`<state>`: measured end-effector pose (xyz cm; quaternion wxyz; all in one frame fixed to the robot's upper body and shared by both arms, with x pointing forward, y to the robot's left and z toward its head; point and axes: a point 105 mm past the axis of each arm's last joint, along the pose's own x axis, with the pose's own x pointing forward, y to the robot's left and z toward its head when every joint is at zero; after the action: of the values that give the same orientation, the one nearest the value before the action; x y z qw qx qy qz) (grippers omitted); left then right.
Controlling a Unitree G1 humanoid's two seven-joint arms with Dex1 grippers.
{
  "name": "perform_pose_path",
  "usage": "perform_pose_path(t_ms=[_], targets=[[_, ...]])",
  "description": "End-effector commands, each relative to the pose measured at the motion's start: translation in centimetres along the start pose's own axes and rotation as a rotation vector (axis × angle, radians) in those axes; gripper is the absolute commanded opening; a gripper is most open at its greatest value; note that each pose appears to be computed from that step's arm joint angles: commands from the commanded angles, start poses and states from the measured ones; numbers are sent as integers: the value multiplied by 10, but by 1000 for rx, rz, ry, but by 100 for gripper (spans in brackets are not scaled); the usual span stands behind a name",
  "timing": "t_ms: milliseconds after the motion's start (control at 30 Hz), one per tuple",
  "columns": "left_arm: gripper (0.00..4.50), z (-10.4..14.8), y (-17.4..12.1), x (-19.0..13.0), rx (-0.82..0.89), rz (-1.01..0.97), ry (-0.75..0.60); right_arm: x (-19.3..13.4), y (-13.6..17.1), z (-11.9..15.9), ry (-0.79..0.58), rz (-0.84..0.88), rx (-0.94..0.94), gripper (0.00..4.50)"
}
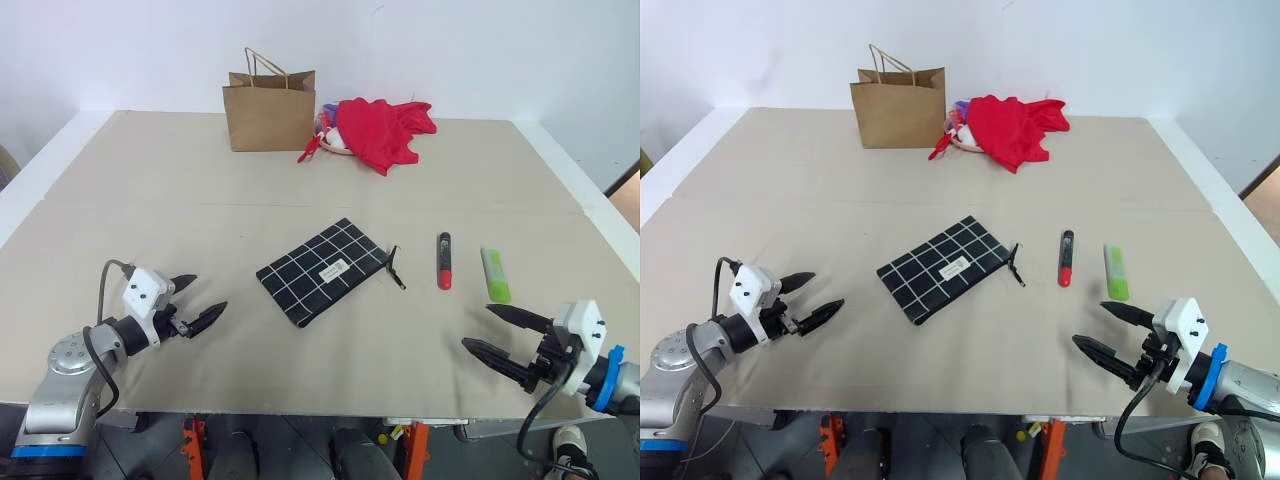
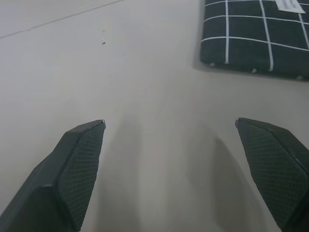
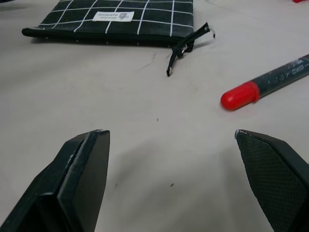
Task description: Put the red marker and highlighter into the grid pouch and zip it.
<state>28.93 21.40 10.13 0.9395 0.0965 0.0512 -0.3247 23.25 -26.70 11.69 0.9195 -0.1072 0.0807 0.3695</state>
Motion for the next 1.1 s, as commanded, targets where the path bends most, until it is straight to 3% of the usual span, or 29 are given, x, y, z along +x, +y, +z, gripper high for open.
perform_pose_path(t_ms=[33, 300, 500, 667, 800, 1033, 1100], targets=[[446, 11, -12, 3, 56, -80, -13, 12, 7, 21, -53, 34, -26, 446], [446, 28, -74, 28, 101, -388, -55, 101, 31, 78, -227, 131, 20, 446], [446, 35, -97, 39, 135, -512, -72, 144, -1, 95, -323, -7, 8, 446], [450, 36, -102, 46, 142, -537, -79, 175, -18, 88, -301, -70, 14, 242], [450, 37, -106, 49, 139, -542, -85, 192, -13, 77, -266, -61, 28, 11], [450, 38, -105, 50, 163, -523, -90, 201, -9, 42, -150, -102, 23, 11], [450, 40, -101, 51, 241, -496, -102, 201, -11, 40, -146, -114, 29, 11]])
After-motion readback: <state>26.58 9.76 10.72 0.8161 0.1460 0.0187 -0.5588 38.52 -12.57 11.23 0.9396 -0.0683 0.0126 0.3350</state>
